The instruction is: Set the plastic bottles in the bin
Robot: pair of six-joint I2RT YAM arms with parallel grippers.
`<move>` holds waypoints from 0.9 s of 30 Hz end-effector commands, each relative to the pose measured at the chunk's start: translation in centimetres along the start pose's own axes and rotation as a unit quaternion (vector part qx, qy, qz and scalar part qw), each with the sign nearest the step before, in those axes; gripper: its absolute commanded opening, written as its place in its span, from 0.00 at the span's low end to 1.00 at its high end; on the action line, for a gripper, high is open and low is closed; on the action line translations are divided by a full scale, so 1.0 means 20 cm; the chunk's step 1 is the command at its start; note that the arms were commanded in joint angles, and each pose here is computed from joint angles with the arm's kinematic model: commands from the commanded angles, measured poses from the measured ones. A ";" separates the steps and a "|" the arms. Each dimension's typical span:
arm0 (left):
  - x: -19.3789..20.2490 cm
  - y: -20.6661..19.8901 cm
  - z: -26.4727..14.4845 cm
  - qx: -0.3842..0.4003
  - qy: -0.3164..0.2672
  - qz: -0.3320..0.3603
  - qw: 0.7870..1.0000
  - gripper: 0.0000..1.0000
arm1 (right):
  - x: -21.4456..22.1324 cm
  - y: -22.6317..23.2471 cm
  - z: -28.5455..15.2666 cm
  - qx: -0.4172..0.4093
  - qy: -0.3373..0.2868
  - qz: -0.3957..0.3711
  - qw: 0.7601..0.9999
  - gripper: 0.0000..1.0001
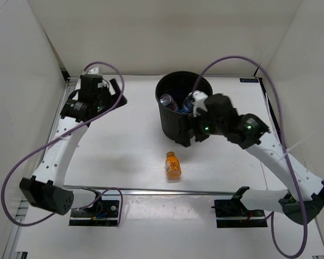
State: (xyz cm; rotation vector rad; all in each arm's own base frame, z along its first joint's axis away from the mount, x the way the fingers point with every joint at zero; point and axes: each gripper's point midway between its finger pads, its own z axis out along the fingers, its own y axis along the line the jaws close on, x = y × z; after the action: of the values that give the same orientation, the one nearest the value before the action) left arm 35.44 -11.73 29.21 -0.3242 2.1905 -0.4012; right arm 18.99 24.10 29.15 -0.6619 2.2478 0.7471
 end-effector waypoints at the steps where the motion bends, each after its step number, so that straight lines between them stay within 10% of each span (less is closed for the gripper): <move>1: 0.05 0.22 -0.13 -0.061 -0.012 -0.023 0.998 1.00 | 0.18 0.02 0.12 0.033 0.063 -0.058 0.996 1.00; 15: 0.38 0.55 -0.22 -0.123 0.053 -0.062 0.989 1.00 | 0.84 -0.06 0.55 0.175 0.245 -0.129 0.945 1.00; 27: 0.47 0.56 -0.32 -0.114 0.073 -0.040 0.990 1.00 | 0.87 -0.11 0.83 0.218 0.248 -0.132 0.935 1.00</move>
State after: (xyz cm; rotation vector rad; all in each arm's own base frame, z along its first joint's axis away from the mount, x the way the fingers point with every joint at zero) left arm 24.79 -3.72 21.61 -0.5491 2.3777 -0.2132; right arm 14.17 26.77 4.11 -1.0669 2.6631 -0.1569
